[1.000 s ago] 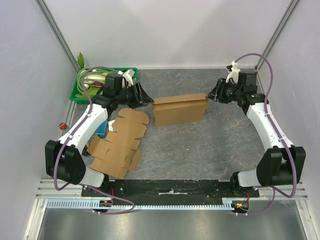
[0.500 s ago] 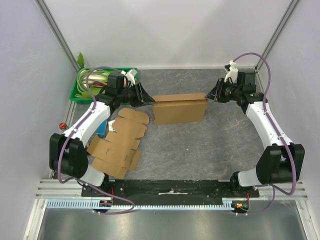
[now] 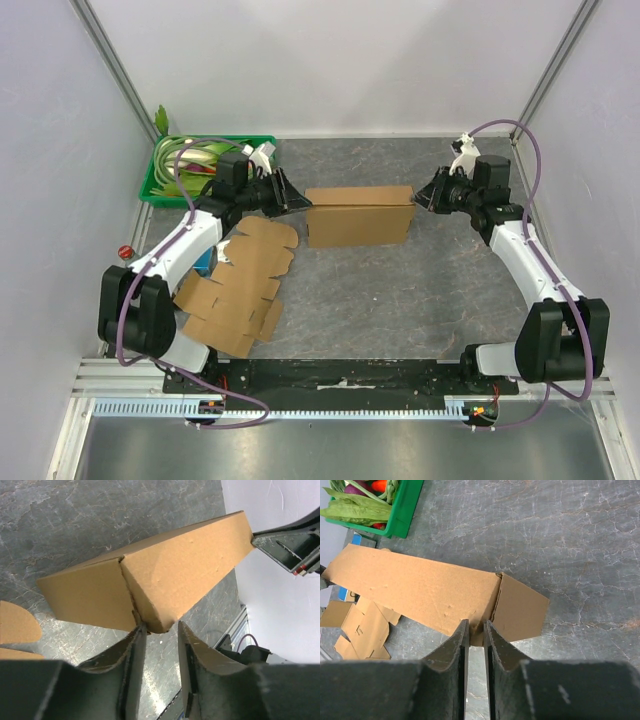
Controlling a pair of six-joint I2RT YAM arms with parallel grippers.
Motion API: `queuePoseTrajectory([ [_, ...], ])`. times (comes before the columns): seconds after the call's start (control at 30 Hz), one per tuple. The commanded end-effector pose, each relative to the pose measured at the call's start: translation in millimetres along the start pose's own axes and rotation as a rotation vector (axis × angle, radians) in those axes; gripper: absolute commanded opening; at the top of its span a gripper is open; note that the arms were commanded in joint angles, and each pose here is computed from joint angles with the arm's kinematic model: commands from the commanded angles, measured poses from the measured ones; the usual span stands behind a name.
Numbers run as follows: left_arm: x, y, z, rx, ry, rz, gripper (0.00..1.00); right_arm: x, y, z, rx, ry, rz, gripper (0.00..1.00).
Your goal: Fold the paper box
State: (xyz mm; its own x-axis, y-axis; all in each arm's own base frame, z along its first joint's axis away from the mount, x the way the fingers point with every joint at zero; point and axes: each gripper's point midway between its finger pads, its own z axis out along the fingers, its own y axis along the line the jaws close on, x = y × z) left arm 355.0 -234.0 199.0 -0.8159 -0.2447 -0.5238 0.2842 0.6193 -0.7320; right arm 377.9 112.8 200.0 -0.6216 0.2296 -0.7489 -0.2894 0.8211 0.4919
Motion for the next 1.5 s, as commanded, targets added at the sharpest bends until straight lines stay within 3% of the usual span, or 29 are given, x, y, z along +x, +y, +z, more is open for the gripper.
queuePoseTrajectory([
  [0.0, 11, 16, -4, -0.078, 0.025, 0.033, 0.46, 17, -20, 0, 0.096, 0.07, 0.017, 0.25],
  [0.03, 6, 10, -8, -0.068, 0.014, 0.051, 0.55, 11, -15, -1, 0.083, 0.064, 0.019, 0.29],
  [0.13, -13, -7, -15, -0.028, -0.013, 0.066, 0.64, -6, -1, -5, 0.041, 0.034, 0.021, 0.43],
  [0.27, -22, -5, -15, -0.02, -0.023, 0.054, 0.67, -14, 3, -8, 0.029, 0.018, 0.015, 0.54],
  [0.47, -20, 7, -2, -0.016, -0.011, 0.033, 0.66, -12, -4, -7, 0.027, 0.032, 0.03, 0.58],
  [0.6, 4, 29, 9, -0.035, 0.041, -0.008, 0.59, 8, -19, -4, 0.072, 0.064, 0.035, 0.56],
  [0.77, 48, 77, 8, -0.171, 0.081, -0.053, 0.39, 59, -44, 0, 0.134, 0.129, 0.075, 0.38],
  [0.87, 57, 71, 12, -0.152, 0.112, -0.041, 0.34, 63, -54, -9, 0.202, 0.122, 0.053, 0.37],
  [0.93, 62, 70, 13, -0.182, 0.123, -0.023, 0.33, 58, -62, -24, 0.293, 0.112, 0.048, 0.4],
  [1.07, 108, 72, 19, -0.214, 0.206, -0.028, 0.33, 81, -78, -54, 0.458, 0.162, 0.107, 0.51],
  [1.17, 134, 68, 24, -0.225, 0.237, -0.011, 0.39, 98, -87, -84, 0.536, 0.147, 0.165, 0.62],
  [1.23, 146, 66, 30, -0.227, 0.262, -0.017, 0.4, 108, -81, -95, 0.53, 0.133, 0.178, 0.69],
  [1.37, 179, 67, 34, -0.242, 0.329, -0.023, 0.44, 131, -55, -96, 0.425, 0.192, 0.294, 0.72],
  [1.47, 166, 50, 31, -0.181, 0.275, 0.018, 0.53, 123, -31, -97, 0.32, 0.135, 0.339, 0.74],
])
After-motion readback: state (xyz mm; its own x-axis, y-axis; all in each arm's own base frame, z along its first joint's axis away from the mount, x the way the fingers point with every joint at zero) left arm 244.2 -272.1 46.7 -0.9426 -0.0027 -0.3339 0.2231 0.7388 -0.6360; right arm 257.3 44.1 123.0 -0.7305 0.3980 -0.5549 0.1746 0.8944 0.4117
